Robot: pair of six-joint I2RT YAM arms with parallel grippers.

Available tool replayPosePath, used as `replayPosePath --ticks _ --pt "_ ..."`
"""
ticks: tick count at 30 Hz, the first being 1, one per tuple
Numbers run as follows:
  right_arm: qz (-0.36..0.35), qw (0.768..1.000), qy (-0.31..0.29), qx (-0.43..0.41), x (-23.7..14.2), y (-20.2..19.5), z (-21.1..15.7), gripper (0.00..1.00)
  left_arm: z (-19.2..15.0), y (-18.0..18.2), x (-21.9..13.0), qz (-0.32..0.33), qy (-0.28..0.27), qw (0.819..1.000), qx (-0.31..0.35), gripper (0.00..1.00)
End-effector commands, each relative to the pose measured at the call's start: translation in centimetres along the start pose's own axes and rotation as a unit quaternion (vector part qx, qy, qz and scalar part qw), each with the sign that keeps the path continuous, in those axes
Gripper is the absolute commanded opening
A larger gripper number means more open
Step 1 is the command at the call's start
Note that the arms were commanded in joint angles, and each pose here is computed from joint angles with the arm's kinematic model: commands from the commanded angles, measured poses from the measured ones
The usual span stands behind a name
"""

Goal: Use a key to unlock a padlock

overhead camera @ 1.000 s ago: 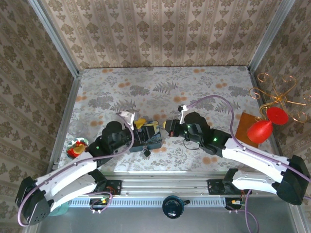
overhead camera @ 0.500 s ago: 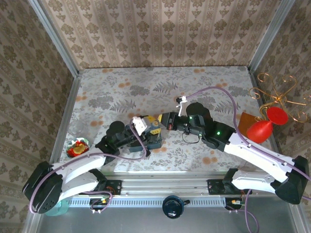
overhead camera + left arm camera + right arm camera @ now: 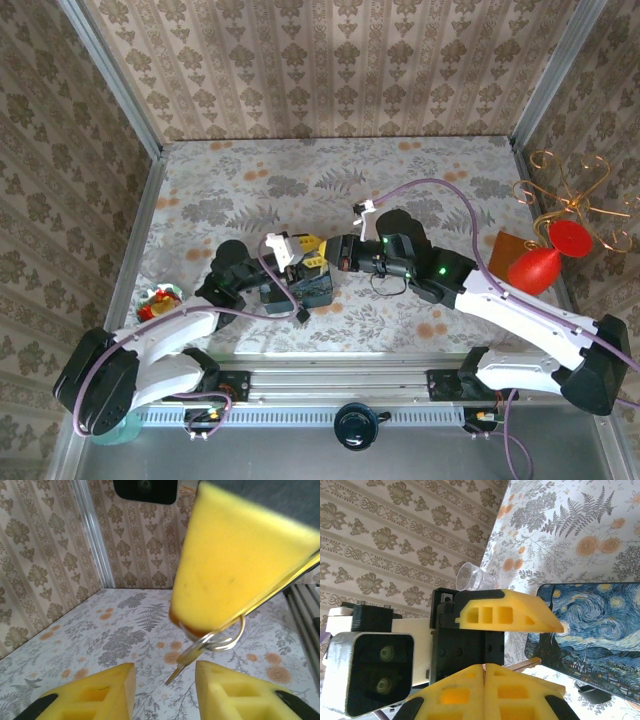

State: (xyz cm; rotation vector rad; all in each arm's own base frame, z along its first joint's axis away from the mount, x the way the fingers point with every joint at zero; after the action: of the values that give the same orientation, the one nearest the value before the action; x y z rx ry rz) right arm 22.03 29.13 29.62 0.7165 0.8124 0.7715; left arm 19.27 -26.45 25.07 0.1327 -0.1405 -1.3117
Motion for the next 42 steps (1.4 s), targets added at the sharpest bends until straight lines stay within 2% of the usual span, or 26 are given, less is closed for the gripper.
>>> replayPosePath --ticks 1,10,20,22,23,25,35,42 --pt "0.013 1.000 -0.001 -0.002 -0.3 1.2 0.6 0.00 2.3 -0.5 -0.4 -0.024 -0.031 0.999 0.015 0.33" --pt "0.004 1.000 -0.015 0.000 -0.7 0.6 1.0 0.00 2.0 -0.7 -0.8 -0.030 -0.021 0.999 0.015 0.15" --pt "0.004 1.000 -0.023 0.003 -0.9 0.4 1.3 0.00 1.7 -0.5 -0.5 -0.027 -0.009 1.000 0.012 0.12" --pt "0.007 1.000 -0.021 0.004 -0.8 0.4 1.2 0.00 1.7 -0.4 -0.5 -0.025 -0.010 1.000 0.012 0.14" --pt "0.010 1.000 -0.021 0.006 -0.7 0.4 1.3 0.00 1.7 -0.3 -0.5 -0.023 -0.010 1.000 0.011 0.24" --pt "0.017 1.000 -0.020 0.006 -0.7 0.6 1.3 0.00 1.7 -0.2 -0.5 -0.021 -0.011 1.000 0.009 0.30" --pt "0.057 0.998 -0.012 0.003 -0.3 2.0 1.3 0.00 2.5 -0.4 -0.2 -0.041 -0.031 0.999 0.000 0.34" --pt "0.057 0.998 -0.010 0.004 0.0 2.0 1.3 0.00 2.9 -0.5 -0.3 -0.050 -0.038 0.998 -0.003 0.30"
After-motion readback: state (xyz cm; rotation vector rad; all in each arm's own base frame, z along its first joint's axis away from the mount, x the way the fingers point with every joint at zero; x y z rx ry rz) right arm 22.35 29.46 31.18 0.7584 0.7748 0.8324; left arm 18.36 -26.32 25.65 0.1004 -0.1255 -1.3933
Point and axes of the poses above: each hand's point on the last joint's axis, 136 mm out from that joint toward the fingers, its own x axis out along the fingers, its own y axis along the line the jaws close on, z = x × y, the point moved 3 cm from there along -x, back along the fingers, and after that the axes turned 1 degree about x, right-handed, at the moved point
